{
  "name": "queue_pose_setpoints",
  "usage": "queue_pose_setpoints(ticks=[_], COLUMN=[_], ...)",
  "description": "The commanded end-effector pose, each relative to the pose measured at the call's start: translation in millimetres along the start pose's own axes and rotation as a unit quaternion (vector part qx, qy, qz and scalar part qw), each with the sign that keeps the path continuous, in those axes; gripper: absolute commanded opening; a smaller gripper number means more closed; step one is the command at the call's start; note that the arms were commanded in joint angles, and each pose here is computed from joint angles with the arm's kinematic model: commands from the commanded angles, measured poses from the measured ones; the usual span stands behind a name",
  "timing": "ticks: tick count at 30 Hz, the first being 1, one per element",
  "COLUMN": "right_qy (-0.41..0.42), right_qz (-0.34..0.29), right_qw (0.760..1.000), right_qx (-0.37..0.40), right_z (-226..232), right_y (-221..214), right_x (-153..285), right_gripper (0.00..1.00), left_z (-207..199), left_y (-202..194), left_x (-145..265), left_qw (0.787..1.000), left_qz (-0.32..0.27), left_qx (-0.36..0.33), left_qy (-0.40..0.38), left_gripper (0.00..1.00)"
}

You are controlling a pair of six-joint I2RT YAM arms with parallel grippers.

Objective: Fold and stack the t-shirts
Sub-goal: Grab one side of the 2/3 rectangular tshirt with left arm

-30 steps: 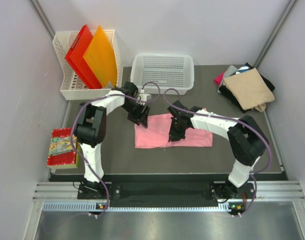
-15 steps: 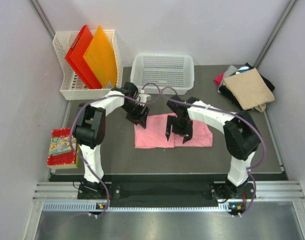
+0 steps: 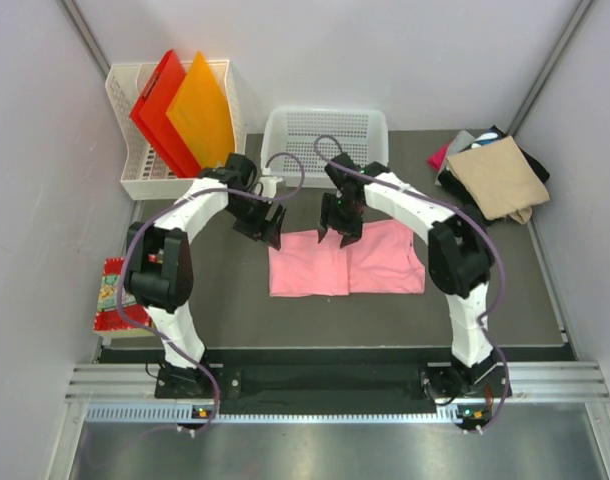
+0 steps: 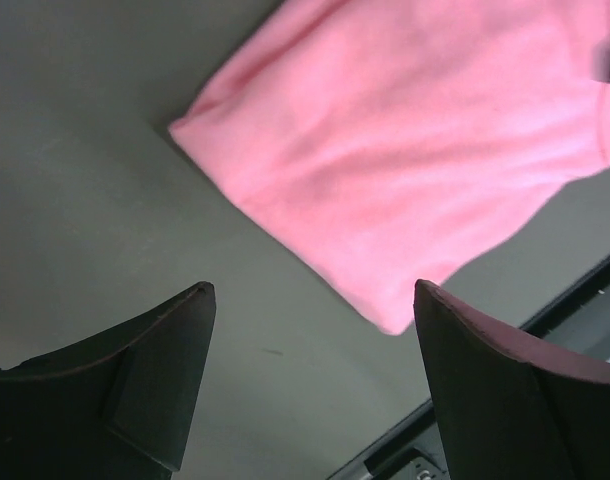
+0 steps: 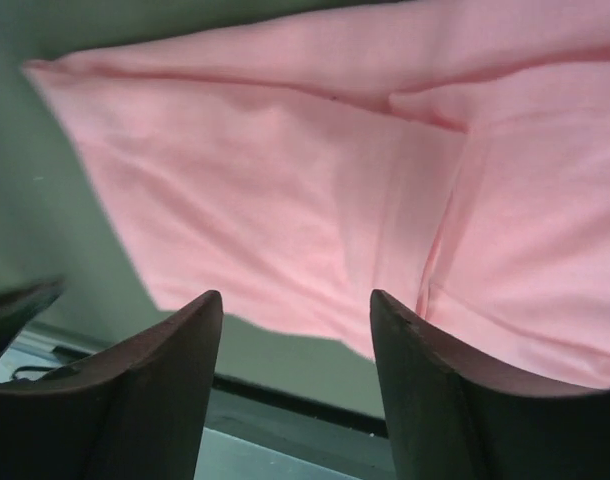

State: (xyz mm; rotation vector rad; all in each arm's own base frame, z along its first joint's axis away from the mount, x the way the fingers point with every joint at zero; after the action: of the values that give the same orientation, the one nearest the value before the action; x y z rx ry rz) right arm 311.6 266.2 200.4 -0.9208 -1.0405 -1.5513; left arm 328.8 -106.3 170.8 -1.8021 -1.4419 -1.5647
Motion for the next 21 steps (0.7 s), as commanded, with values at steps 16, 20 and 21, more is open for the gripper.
queue_pose_setpoints(ticks=[16,20,21], right_qy=[0.045,0.061,0.059], right_qz=[0.019,-0.009,-0.010], right_qw=[0.999,0.998,0.998], right_qx=[-0.001,0.006,0.005], right_z=[-24.3,-22.8,-26.2], right_y=[27.7,19.6,16.3], right_x=[20.3,57.3,60.2], right_gripper=[0.65,0.65,0.65], left_z=[-11.8,-7.4,-6.2], left_y=[-40.5,-42.2,-42.7], left_x=[-37.3,-46.3,-48.4], left_qw=[0.990,0.990,0.990], left_qz=[0.061,0.062,0.063], left_qx=[0.085,0.090,0.089], left_qy=[-0.095,-0.088,-0.085], left_gripper=[0.76,0.74,0.73])
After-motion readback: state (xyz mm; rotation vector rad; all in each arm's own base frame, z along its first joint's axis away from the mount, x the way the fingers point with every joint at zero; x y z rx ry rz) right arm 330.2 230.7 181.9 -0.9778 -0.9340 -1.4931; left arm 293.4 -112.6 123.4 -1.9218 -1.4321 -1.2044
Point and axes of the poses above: each gripper's point midway between its finger pads, its own x axis back along the fingers, its own z axis along the line the jaws close on, y = z × x, the point moved 10 cm from there along x, back along the fingers, and after that the axes turned 1 degree about x, right-handed, at the moved point
